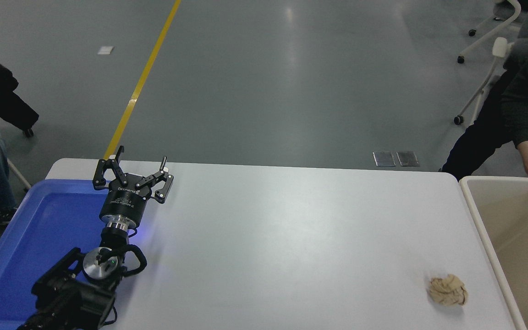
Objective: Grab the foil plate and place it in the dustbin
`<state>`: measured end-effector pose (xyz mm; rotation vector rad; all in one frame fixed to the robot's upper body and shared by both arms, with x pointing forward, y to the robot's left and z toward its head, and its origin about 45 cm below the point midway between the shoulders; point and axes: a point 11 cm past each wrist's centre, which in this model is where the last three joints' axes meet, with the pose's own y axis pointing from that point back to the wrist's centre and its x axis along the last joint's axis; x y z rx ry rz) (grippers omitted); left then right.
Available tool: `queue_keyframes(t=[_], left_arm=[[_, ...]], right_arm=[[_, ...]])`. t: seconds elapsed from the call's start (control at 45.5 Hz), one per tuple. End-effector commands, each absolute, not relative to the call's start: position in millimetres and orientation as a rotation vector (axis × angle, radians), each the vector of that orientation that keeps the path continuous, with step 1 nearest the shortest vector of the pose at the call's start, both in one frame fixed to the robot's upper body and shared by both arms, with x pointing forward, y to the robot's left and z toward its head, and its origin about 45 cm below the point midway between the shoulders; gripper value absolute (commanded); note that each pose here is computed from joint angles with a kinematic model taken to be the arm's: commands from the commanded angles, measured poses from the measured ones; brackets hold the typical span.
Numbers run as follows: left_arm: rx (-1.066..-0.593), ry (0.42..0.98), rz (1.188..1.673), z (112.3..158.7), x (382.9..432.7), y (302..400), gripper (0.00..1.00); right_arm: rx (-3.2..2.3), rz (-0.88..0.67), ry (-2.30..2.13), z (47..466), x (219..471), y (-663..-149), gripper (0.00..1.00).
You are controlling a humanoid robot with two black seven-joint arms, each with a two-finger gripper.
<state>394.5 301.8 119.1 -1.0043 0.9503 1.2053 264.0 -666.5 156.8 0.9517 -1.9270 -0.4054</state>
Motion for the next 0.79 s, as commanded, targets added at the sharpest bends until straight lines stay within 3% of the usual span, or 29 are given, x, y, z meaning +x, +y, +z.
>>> queue_keyframes(t=[0.0, 0.264, 0.747, 0.769], left_arm=[[-1.004, 0.95, 1.205, 119.1, 394.5, 301.8, 0.99], [-1.006, 0.95, 1.206, 119.2, 394.5, 301.9, 0.99], [-1.004, 0.95, 1.205, 119.1, 394.5, 301.8, 0.99], [-1.005, 0.95, 1.207, 119.0, 394.5, 302.0, 0.99]], right_arm=[[0.84, -0.517, -1.956, 88.5, 216.3, -644.9, 0.0], [0.837, -0.586, -1.898, 39.5, 192.3, -610.6, 0.0], [0.884, -0.572, -1.878, 21.6, 196.2, -587.8, 0.0], [0.886, -0.57, -1.877, 21.7, 196.4, -587.8, 0.11]])
